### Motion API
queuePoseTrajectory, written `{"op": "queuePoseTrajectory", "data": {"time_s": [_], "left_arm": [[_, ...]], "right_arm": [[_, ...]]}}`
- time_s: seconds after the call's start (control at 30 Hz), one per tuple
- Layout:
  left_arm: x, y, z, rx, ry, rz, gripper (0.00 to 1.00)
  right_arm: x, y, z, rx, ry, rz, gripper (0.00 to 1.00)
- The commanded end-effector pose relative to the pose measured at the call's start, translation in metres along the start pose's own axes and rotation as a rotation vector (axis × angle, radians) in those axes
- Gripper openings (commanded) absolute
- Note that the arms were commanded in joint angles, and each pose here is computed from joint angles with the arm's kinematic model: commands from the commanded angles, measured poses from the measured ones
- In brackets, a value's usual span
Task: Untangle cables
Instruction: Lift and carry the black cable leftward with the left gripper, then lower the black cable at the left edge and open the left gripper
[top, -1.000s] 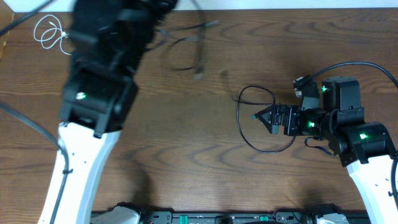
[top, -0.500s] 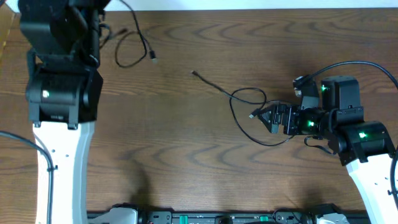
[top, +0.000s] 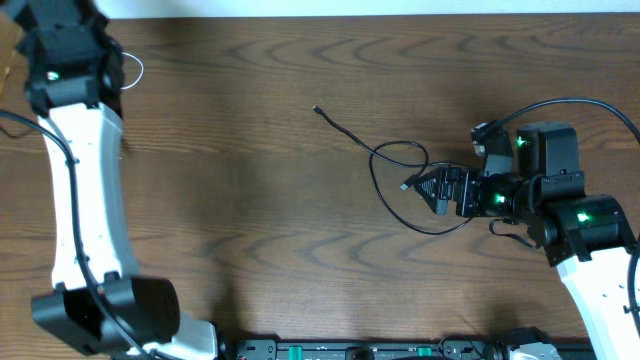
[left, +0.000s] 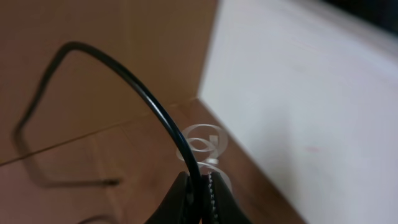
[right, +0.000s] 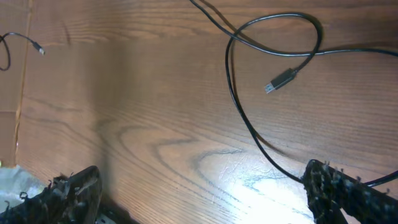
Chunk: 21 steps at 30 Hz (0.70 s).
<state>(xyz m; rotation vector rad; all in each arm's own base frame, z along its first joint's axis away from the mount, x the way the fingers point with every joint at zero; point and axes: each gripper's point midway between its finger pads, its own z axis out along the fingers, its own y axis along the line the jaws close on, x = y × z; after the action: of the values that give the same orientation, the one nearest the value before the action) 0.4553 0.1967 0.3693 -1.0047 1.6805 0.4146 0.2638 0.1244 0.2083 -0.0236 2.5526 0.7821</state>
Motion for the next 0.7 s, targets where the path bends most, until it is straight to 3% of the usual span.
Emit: {"op": "queuePoseTrajectory", "data": {"time_s": [0.0, 0.5, 0.53, 0.67], "left_arm": [[-0.002, 0.033, 0.031, -0.109, -0.009, 0.016, 0.07], [0.049, 0.143, 0.147, -0.374, 0.082, 0.003, 0.08], [0.053, 0.148, 0.151, -0.386, 0.092, 0.007, 0.15], [0.073, 0.166, 0.161, -0.425, 0.152, 0.027, 0.21]], "right_arm": [[-0.004, -0.006, -0.001, 0.034, -0.013, -0.001, 0.99], [-0.013, -0.016, -0.001, 0.094, -0.053, 0.011, 0.99], [-0.014, -0.016, -0.001, 0.091, -0.059, 0.020, 0.99], [-0.023, -0.013, -0.001, 0.078, -0.093, 0.044, 0.99]]}}
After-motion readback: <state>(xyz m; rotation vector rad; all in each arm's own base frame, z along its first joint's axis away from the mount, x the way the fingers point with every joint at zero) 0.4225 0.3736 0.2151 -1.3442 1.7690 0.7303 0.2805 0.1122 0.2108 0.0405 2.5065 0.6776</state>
